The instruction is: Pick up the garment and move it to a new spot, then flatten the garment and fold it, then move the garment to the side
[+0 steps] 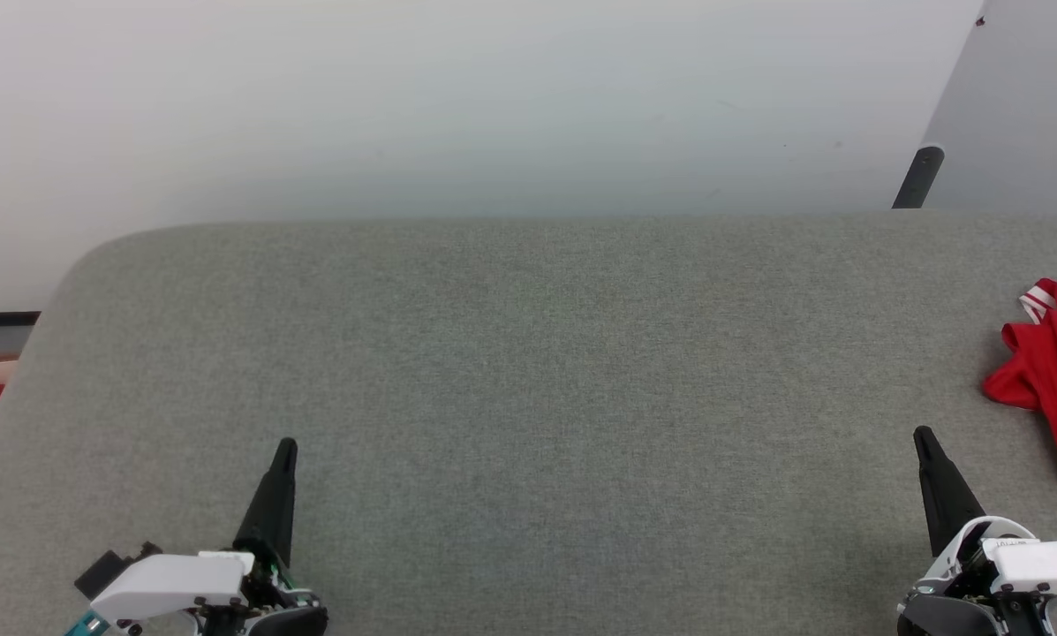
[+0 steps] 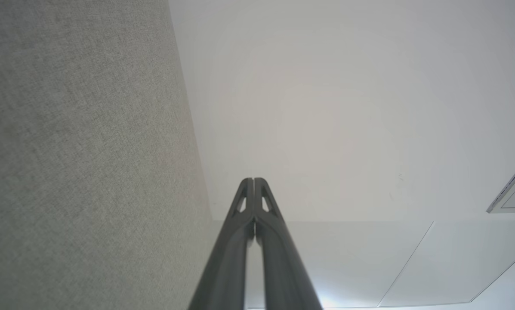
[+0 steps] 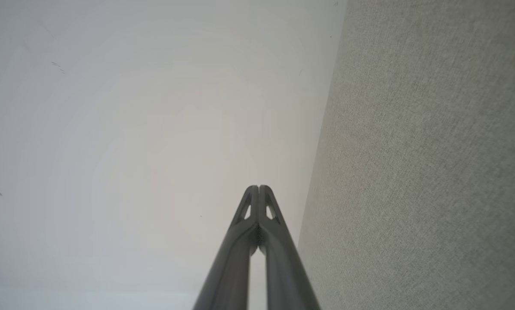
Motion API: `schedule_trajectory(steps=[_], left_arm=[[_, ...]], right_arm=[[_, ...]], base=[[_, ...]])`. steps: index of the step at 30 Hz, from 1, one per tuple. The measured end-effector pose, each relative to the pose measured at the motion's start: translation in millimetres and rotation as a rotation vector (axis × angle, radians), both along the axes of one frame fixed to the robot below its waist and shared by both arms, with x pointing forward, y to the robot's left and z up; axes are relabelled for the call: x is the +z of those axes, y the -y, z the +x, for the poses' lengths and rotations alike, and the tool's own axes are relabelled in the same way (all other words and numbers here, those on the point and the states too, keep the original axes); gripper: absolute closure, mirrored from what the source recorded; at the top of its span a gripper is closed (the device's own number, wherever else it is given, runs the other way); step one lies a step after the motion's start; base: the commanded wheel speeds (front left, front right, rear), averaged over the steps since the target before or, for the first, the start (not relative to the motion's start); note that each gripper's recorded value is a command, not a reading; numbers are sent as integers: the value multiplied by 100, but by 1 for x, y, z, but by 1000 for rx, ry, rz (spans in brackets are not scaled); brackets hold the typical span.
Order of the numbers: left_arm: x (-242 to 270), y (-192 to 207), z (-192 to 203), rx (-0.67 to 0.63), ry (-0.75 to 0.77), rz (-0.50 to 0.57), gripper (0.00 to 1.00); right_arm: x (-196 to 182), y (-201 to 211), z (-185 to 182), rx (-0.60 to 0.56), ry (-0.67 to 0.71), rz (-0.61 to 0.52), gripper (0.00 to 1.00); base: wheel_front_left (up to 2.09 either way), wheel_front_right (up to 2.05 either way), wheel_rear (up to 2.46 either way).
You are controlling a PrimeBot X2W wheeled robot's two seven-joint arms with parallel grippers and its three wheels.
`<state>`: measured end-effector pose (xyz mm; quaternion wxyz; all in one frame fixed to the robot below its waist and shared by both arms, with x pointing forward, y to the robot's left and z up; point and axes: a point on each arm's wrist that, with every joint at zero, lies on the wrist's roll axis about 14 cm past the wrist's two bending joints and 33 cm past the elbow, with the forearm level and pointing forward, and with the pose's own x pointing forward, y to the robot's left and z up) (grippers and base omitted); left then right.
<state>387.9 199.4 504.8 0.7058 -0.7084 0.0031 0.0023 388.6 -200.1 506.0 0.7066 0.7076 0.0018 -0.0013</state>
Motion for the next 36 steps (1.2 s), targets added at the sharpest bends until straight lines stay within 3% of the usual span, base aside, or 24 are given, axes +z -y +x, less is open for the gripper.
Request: schedule_trajectory(steps=[36], left_arm=[[0,0,0,0,0,0,100]], right_arm=[[0,0,0,0,0,0,100]], base=[[0,0,0]])
